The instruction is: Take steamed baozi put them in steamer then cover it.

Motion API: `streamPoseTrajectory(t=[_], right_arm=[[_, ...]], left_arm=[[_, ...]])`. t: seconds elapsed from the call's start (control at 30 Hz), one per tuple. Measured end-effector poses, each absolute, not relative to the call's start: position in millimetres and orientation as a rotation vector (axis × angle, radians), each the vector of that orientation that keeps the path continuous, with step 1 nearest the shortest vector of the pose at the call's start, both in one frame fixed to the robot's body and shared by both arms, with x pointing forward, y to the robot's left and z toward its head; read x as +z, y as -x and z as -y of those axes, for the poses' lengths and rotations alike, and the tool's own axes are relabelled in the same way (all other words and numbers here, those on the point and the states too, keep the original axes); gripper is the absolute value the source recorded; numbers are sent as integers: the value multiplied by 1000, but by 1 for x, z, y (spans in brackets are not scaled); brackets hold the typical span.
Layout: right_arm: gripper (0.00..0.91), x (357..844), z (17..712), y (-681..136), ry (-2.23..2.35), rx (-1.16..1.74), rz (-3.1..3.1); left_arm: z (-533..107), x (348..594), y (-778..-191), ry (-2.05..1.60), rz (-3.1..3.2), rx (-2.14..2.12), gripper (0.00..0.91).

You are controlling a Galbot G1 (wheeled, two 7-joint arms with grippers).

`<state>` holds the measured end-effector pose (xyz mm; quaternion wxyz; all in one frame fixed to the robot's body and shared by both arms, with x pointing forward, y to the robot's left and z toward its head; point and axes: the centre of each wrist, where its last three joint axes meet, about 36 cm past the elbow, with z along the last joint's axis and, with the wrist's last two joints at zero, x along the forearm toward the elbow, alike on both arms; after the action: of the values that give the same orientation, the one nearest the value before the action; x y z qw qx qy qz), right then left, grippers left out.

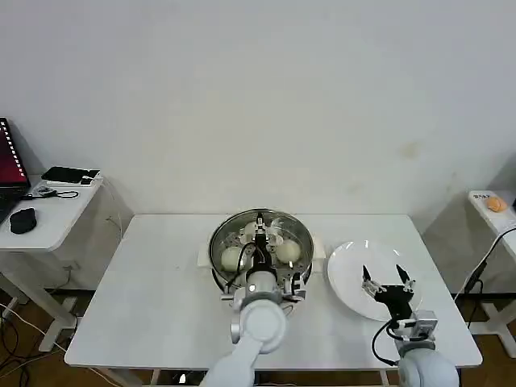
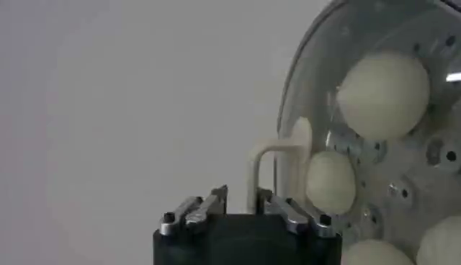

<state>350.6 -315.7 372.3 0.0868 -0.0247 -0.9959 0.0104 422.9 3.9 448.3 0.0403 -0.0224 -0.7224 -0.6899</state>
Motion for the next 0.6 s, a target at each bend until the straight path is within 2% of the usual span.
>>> streamPoseTrajectory(t=[0.6], right_arm=[[907,370,318,-350,75,40,2965]], left_arm=[[-17,461,-400,112,2266,-2047,907]])
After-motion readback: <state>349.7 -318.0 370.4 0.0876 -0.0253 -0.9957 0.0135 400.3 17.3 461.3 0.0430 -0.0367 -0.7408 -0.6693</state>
